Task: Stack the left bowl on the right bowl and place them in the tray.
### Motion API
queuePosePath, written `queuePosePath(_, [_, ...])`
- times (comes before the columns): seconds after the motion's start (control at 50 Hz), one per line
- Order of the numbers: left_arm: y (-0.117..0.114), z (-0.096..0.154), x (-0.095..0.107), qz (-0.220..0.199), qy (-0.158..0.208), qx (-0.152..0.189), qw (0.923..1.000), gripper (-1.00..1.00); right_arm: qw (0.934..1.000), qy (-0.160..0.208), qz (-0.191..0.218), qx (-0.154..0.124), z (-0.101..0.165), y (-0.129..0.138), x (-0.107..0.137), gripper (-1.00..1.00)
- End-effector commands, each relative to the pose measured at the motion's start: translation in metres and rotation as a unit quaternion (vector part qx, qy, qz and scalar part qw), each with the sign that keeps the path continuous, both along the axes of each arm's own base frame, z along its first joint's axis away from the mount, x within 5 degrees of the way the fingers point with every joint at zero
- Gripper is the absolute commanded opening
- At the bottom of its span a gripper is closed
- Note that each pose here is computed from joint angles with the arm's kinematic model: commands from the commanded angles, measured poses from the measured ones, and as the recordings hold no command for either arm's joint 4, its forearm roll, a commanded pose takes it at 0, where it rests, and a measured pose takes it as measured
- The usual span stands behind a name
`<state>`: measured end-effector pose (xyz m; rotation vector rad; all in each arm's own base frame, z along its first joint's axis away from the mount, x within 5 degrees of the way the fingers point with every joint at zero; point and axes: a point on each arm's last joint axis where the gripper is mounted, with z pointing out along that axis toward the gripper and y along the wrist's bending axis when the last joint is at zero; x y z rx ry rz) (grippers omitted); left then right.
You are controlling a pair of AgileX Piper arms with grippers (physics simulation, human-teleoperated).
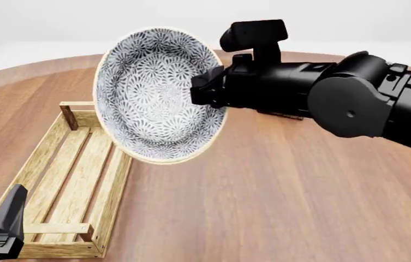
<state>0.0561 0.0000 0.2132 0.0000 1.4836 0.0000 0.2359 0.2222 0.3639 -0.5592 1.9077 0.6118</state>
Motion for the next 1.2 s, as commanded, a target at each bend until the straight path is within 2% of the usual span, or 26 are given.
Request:
queuePosePath(0.02, [0.000,0.000,0.000,0.000,0.000,0.000,1.0000,1.00,0.9989,-0.005,0.019,0.043,0.007,0.036,0.012,-1.00])
queuePosePath(0.08, [0.000,0.000,0.000,0.000,0.000,0.000,1.0000,1.00,0.9987,-0.009,0.019,0.046,0.006,0.041,0.017,-1.00])
queuePosePath(0.12, [0.000,0.000,0.000,0.000,0.000,0.000,1.0000,1.00,0.9983,-0.023,0.030,0.044,0.009,0.046,0.014,-1.00])
queuePosePath(0.14, [0.000,0.000,0.000,0.000,0.000,0.000,1.0000,1.00,0.9976,-0.032,0.032,0.053,0.012,0.045,0.012,-1.00])
queuePosePath(0.16, [0.000,0.000,0.000,0.000,0.000,0.000,1.0000,1.00,0.9976,-0.042,0.030,0.045,0.014,0.044,0.017,-1.00])
queuePosePath(0.18, [0.000,0.000,0.000,0.000,0.000,0.000,1.0000,1.00,0.9967,-0.035,0.026,0.068,0.015,0.045,0.015,-1.00])
queuePosePath(0.2, [0.000,0.000,0.000,0.000,0.000,0.000,1.0000,1.00,0.9972,-0.038,0.021,0.060,0.015,0.045,0.022,-1.00])
queuePosePath(0.24, [0.000,0.000,0.000,0.000,0.000,0.000,1.0000,1.00,0.9969,-0.041,0.023,0.063,0.016,0.047,0.022,-1.00])
queuePosePath(0.26, [0.000,0.000,0.000,0.000,0.000,0.000,1.0000,1.00,0.9977,-0.043,0.024,0.047,0.013,0.050,0.028,-1.00])
queuePosePath(0.3, [0.000,0.000,0.000,0.000,0.000,0.000,1.0000,1.00,0.9979,-0.047,0.023,0.038,0.009,0.050,0.033,-1.00])
queuePosePath(0.32, [0.000,0.000,0.000,0.000,0.000,0.000,1.0000,1.00,0.9979,-0.056,0.024,0.021,0.006,0.049,0.036,-1.00])
queuePosePath(0.36, [0.000,0.000,0.000,0.000,0.000,0.000,1.0000,1.00,0.9976,-0.063,0.022,0.018,0.005,0.042,0.035,-1.00])
queuePosePath(0.78, [0.000,0.001,0.000,0.000,0.001,0.000,1.0000,1.00,0.9976,-0.063,0.022,0.018,0.005,0.042,0.035,-1.00])
queuePosePath(0.82, [0.000,0.001,0.000,0.000,0.001,0.000,1.0000,1.00,0.9979,-0.035,0.036,0.039,0.001,0.057,0.023,-1.00])
queuePosePath(0.84, [0.000,0.001,0.000,0.000,0.001,0.000,1.0000,1.00,0.9974,-0.011,0.036,0.062,-0.003,0.064,0.018,-1.00])
queuePosePath(0.86, [0.000,0.001,0.000,0.000,0.001,0.000,1.0000,1.00,0.9963,-0.018,0.045,0.071,0.000,0.066,0.011,-1.00])
queuePosePath(0.88, [0.000,0.001,0.000,0.000,0.001,0.000,1.0000,1.00,0.9969,-0.017,0.038,0.067,-0.003,0.066,0.019,-1.00])
queuePosePath(0.9, [0.000,0.001,0.000,0.000,0.001,0.000,1.0000,1.00,0.9959,-0.009,0.038,0.081,-0.005,0.070,0.017,-1.00])
queuePosePath(0.98, [0.000,0.001,0.000,0.000,0.001,0.000,1.0000,1.00,0.9948,-0.001,0.029,0.098,-0.008,0.076,0.026,-1.00])
queuePosePath(1.2, [0.000,0.001,0.000,0.000,0.001,0.000,1.0000,1.00,0.9940,0.028,0.002,0.105,-0.030,0.088,0.057,-1.00])
